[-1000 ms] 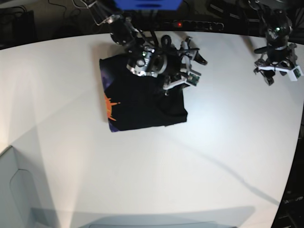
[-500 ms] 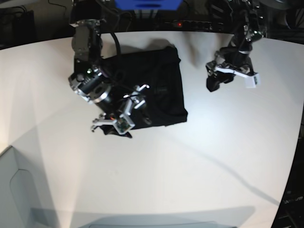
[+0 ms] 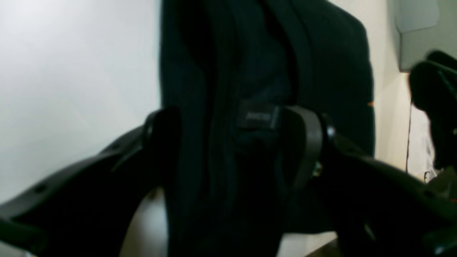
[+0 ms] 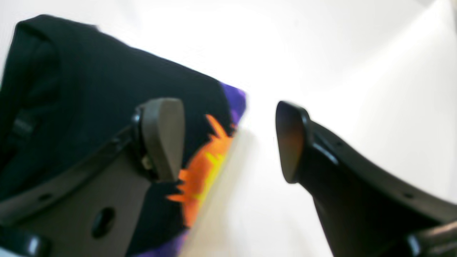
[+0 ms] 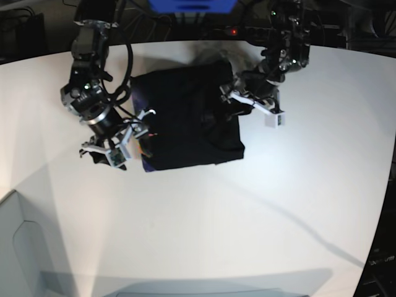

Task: Fold the T-shirt properly
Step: 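Grasp the stack's sides with both grippers and square the bundle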

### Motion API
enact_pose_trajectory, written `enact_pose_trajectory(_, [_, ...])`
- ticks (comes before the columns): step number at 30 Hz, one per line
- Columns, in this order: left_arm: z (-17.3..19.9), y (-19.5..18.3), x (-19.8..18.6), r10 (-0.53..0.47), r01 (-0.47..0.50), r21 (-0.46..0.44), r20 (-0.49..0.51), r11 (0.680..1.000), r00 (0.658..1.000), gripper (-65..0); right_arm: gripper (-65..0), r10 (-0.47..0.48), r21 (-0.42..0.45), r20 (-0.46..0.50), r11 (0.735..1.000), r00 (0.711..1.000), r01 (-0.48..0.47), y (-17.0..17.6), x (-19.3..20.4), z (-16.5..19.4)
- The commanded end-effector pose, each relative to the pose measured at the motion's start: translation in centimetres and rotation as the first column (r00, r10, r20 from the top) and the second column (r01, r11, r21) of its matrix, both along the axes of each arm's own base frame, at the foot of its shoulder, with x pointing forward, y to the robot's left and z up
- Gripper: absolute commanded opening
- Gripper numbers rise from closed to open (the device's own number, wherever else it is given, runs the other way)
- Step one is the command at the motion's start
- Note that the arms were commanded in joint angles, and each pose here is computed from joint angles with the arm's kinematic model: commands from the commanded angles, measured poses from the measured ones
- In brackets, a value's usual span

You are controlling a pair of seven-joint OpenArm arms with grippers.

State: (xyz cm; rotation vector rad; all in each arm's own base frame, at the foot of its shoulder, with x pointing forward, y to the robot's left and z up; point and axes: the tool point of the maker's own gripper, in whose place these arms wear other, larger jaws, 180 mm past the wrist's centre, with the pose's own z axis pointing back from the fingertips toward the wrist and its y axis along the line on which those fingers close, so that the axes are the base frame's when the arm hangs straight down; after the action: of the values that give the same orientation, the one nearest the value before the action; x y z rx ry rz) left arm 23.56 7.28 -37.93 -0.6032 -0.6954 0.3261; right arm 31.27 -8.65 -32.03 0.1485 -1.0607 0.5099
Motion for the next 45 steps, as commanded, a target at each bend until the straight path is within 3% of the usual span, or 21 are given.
enact_pose_trajectory(1, [0.1,0.2,0.2,0.009,-0.009,-0.006,0.010,1.000,1.000,-23.1,-24.0,0.002,0.022,0.059,1.000,0.998,-0.004,0.0,0.7,1.7])
enact_pose_trajectory(12, [-3.3,0.8,0.4,0.022,-0.022,0.008,-0.075,1.000,0.997,-23.2,-24.1,-0.030,-0.018,-0.007,0.999,1.000,0.030,-1.2,0.3,0.5])
enact_pose_trajectory(15, [-3.9,-0.4,-0.1,-0.016,0.016,0.000,-0.094,1.000,0.995,-23.8,-24.1,-0.030,-0.018,-0.008,0.999,1.000,0.030,-1.2,0.3,0.5])
enact_pose_trajectory(17, [-3.8,-1.2,0.2,-0.041,0.041,-0.004,-0.087,0.999,0.995,-29.1,-24.1,-0.031,-0.018,-0.007,0.999,0.999,0.031,-1.3,0.3,0.5])
enact_pose_trajectory(25, [-4.9,-1.4,0.4,-0.063,0.064,0.003,-0.116,0.998,0.991,-65.0,-24.1,-0.127,-0.034,0.066,0.991,0.990,0.129,-4.5,0.7,3.0])
enact_pose_trajectory(31, [-4.6,-0.4,2.2,-0.106,0.112,0.060,-0.089,0.992,0.990,-65.0,-24.2,-0.176,-0.037,0.058,0.983,0.983,0.179,-6.2,0.3,2.8])
enact_pose_trajectory(37, [-5.6,-0.1,3.0,-0.177,0.189,0.116,-0.107,0.975,0.978,-65.0,-24.6,-0.192,0.014,-0.009,0.981,0.981,0.193,-4.2,-0.4,1.9])
enact_pose_trajectory(39, [-6.0,0.0,2.9,-0.175,0.189,0.122,-0.116,0.974,0.978,-65.0,-27.7,-0.196,0.032,-0.029,0.980,0.980,0.197,-3.4,-0.3,1.8])
enact_pose_trajectory(41, [-6.1,0.1,2.8,-0.175,0.190,0.124,-0.120,0.974,0.977,-65.0,-34.7,-0.166,0.033,-0.031,0.985,0.986,0.167,-2.3,0.0,1.9])
enact_pose_trajectory(45, [-6.1,0.1,2.8,-0.175,0.190,0.125,-0.120,0.974,0.977,-65.0,-55.6,-0.076,0.037,-0.052,0.996,0.996,0.078,0.8,-0.2,1.6])
